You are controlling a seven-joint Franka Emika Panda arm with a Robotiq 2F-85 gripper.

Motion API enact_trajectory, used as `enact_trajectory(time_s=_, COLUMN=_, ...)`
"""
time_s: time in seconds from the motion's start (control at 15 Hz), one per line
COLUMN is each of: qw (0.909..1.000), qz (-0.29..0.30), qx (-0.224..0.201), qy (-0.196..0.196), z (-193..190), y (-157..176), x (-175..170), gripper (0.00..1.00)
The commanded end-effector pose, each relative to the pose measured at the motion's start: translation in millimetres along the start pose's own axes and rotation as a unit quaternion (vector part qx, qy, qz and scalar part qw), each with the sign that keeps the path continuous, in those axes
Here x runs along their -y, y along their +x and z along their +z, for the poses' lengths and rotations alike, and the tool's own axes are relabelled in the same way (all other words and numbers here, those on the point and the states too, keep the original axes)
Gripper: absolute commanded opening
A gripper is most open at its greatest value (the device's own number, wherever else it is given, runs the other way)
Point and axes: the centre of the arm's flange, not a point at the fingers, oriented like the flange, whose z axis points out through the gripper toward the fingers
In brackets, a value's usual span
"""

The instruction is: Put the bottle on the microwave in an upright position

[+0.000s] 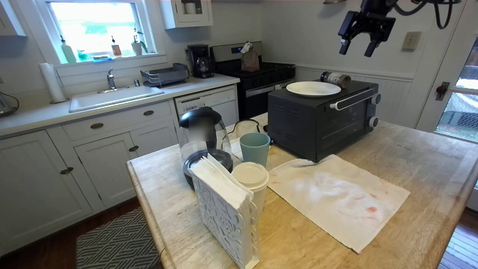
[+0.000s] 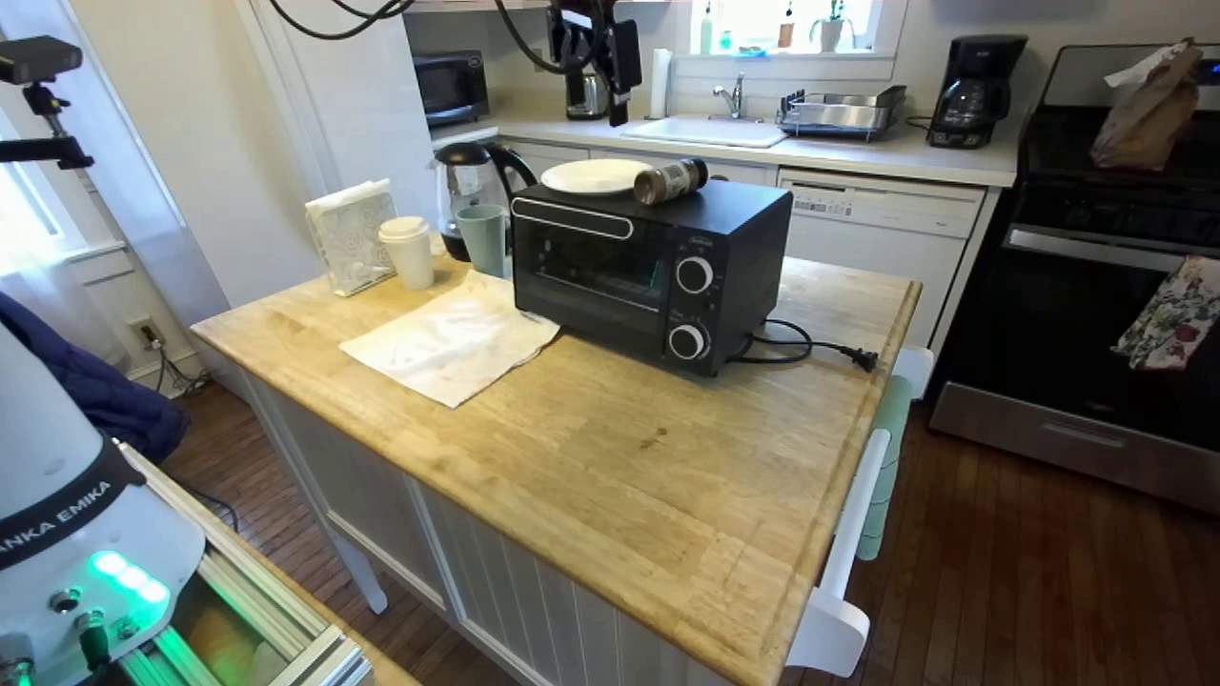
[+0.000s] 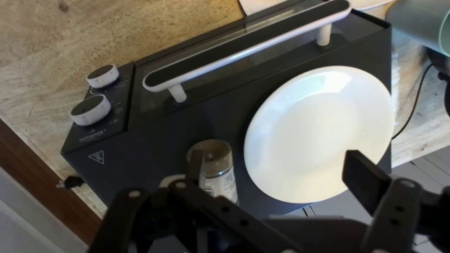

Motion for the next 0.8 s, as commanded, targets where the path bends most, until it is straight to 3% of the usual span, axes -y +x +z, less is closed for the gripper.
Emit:
enact_trajectory(time_s=0.0, qw=0.9974, qz=0.018, qx=0.068, qy=-0.015, z=6, y=48, x=-21, gripper=1.00)
enact_trajectory(time_s=0.4, qw=0.9954, qz=0.049, qx=0.074, qy=-0.037, z=6, y=92, x=-37, gripper=1.00)
enact_trajectory(time_s=0.73, qw=0.9919, qz=0.033, qx=0.114, qy=-0.045, z=18, y=117, x=-32, gripper=1.00)
